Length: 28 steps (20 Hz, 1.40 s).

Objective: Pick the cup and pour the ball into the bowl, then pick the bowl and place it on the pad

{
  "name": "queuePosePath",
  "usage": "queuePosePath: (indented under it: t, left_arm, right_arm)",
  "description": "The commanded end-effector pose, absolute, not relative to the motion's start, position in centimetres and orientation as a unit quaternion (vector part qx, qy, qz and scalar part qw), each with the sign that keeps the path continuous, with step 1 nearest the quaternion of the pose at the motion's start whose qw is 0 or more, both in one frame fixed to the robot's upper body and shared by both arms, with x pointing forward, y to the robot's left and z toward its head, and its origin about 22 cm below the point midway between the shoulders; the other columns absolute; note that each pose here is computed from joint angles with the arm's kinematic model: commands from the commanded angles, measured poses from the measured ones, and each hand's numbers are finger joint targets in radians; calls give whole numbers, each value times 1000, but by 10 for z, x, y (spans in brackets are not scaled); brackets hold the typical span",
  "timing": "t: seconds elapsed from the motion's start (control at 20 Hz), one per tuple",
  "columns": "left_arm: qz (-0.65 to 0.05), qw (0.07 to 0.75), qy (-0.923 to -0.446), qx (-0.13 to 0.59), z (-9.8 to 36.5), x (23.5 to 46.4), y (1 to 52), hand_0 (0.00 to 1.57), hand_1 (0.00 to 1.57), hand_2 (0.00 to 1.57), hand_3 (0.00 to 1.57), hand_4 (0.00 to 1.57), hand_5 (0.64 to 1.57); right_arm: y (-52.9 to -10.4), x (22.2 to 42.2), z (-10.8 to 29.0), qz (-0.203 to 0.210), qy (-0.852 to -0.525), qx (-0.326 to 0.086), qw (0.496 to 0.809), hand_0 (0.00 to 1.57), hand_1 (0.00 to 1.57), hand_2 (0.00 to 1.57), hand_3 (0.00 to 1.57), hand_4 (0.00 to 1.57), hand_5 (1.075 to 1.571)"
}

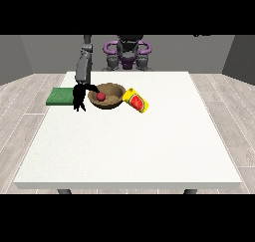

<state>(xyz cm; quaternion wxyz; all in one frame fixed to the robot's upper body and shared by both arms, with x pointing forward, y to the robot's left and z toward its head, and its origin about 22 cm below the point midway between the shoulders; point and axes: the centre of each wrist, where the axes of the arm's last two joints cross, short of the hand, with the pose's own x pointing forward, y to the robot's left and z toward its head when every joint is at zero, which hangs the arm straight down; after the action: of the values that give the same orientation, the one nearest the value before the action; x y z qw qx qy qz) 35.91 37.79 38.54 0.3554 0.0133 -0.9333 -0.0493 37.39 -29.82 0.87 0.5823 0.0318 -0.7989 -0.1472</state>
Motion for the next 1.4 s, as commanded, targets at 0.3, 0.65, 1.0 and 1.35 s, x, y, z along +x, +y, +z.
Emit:
queuePosePath:
  t: [0.3, 0.65, 1.0, 1.35]
  left_arm:
    - [-59, 365, -929, -8, 387, 367, 366, 0, 0, 0, 0, 0, 1535]
    - [-53, 348, -936, -6, 399, 357, 370, 0, 0, 0, 0, 0, 1537]
    - [-33, 392, -920, 2, 377, 369, 394, 0, 0, 0, 0, 0, 1548]
    - [10, 442, -895, 52, 319, 364, 461, 0, 0, 0, 0, 0, 1546]
  right_arm:
    - [-234, 398, 21, -137, -755, 12, 641, 0, 0, 0, 0, 444, 1570]
    - [-239, 366, -35, -157, -698, -43, 697, 1571, 1571, 1571, 861, 868, 1421]
    - [-266, 389, 21, -46, -686, -172, 706, 1571, 1571, 1571, 1571, 1171, 1463]
    - [-242, 416, 105, 12, -656, -183, 732, 1571, 1571, 1571, 1571, 1261, 1470]
